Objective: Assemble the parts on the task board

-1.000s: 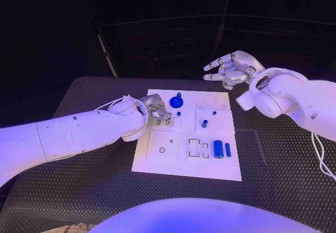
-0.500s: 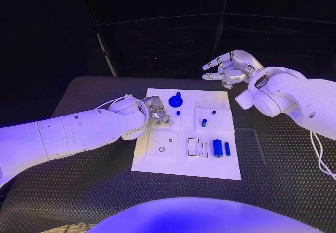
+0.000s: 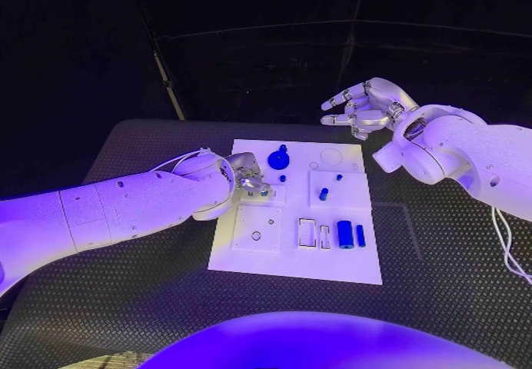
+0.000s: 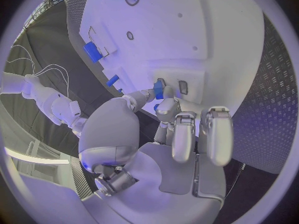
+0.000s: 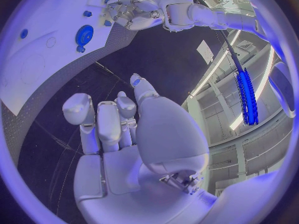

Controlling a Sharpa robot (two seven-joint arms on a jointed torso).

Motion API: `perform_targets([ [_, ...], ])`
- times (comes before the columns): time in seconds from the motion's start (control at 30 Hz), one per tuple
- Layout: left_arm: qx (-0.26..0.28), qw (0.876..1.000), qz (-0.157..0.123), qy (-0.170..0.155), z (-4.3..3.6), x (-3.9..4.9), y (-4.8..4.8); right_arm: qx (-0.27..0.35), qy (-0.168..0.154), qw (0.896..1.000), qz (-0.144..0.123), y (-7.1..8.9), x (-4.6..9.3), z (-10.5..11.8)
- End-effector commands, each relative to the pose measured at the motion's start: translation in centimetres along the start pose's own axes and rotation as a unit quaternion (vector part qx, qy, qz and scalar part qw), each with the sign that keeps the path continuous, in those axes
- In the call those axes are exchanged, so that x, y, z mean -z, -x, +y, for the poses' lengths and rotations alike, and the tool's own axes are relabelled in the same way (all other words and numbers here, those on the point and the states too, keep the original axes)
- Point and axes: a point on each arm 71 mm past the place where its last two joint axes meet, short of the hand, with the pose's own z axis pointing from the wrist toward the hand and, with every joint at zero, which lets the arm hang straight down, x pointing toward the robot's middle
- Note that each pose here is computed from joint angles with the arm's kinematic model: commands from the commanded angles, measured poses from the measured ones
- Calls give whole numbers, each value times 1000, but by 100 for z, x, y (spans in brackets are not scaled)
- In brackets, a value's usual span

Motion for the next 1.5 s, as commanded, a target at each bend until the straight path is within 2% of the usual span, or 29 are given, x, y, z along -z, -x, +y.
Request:
perform_targets([
  [0.03, -11, 1000, 16, 12, 31, 1, -47, 8, 11, 1000, 3, -3, -5, 28],
  [0.7, -11, 1000, 15, 20, 67, 8, -36, 13, 12, 1000, 3, 0, -7, 25],
  [1.27, -17, 999, 24, 30, 117, 19, -35, 14, 11, 1000, 3, 0, -14, 18],
  [1.5, -19, 999, 28, 28, 99, 17, -45, 14, 11, 1000, 4, -1, -15, 19],
])
